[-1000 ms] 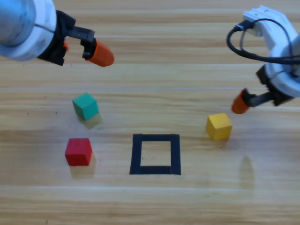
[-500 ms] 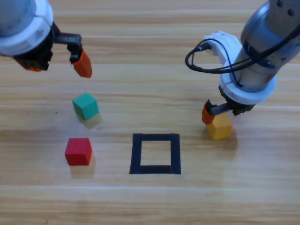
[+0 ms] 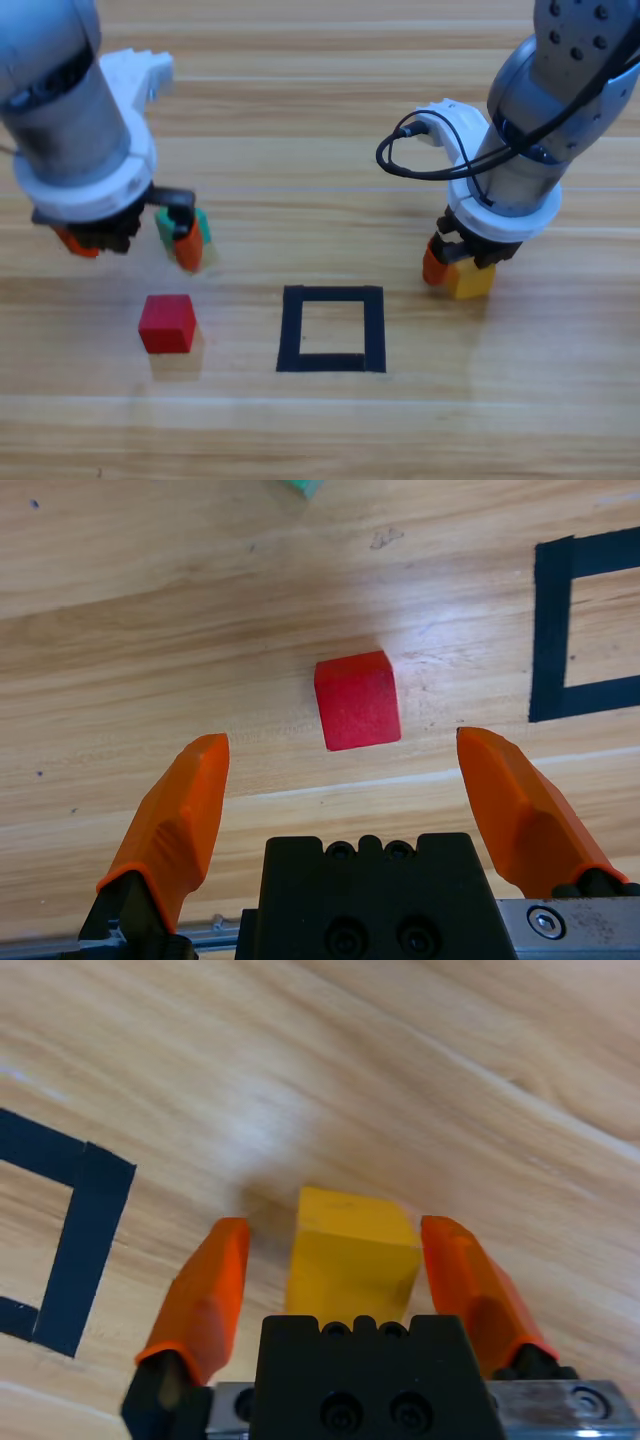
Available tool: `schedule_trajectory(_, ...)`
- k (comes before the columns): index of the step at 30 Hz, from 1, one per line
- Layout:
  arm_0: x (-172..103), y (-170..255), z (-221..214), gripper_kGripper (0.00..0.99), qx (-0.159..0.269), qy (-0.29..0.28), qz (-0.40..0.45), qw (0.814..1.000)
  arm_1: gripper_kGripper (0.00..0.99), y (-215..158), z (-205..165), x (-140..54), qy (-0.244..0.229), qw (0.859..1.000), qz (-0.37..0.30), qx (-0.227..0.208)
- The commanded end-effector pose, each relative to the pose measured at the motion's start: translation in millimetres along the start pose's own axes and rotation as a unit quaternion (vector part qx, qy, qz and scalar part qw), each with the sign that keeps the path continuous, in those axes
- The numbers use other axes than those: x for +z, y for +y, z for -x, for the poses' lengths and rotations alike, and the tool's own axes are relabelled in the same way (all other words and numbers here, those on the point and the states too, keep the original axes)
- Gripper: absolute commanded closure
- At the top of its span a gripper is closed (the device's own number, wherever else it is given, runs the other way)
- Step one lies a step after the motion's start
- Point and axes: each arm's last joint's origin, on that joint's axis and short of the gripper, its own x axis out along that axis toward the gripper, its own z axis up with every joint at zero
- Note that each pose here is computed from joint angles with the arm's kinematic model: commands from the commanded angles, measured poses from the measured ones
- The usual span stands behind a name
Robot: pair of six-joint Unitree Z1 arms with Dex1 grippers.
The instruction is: Stack the blocks in the rectangular block: red at the bottom, yellow in the middle, green on top
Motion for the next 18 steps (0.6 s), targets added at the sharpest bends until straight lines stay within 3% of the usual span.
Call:
schedule_trajectory(1, -14.8, 11.1, -22.9, 0.016, -0.006, 0.011, 0.017, 1.000, 0.969, -12.5, -21.5, -9.8, 0.048, 0.999, -0.003, 0.006)
schedule_trajectory(9, -19.5, 10.9, -39.2, 0.016, -0.004, 0.016, 0.018, 1.000, 0.990, -17.6, -7.9, -18.8, 0.044, 0.999, -0.014, 0.000)
schedule_trajectory(18, -20.5, 9.5, -55.6, 0.017, 0.002, 0.017, 0.029, 0.999, 0.990, -23.4, 31.0, -31.0, 0.012, 1.000, -0.017, 0.001)
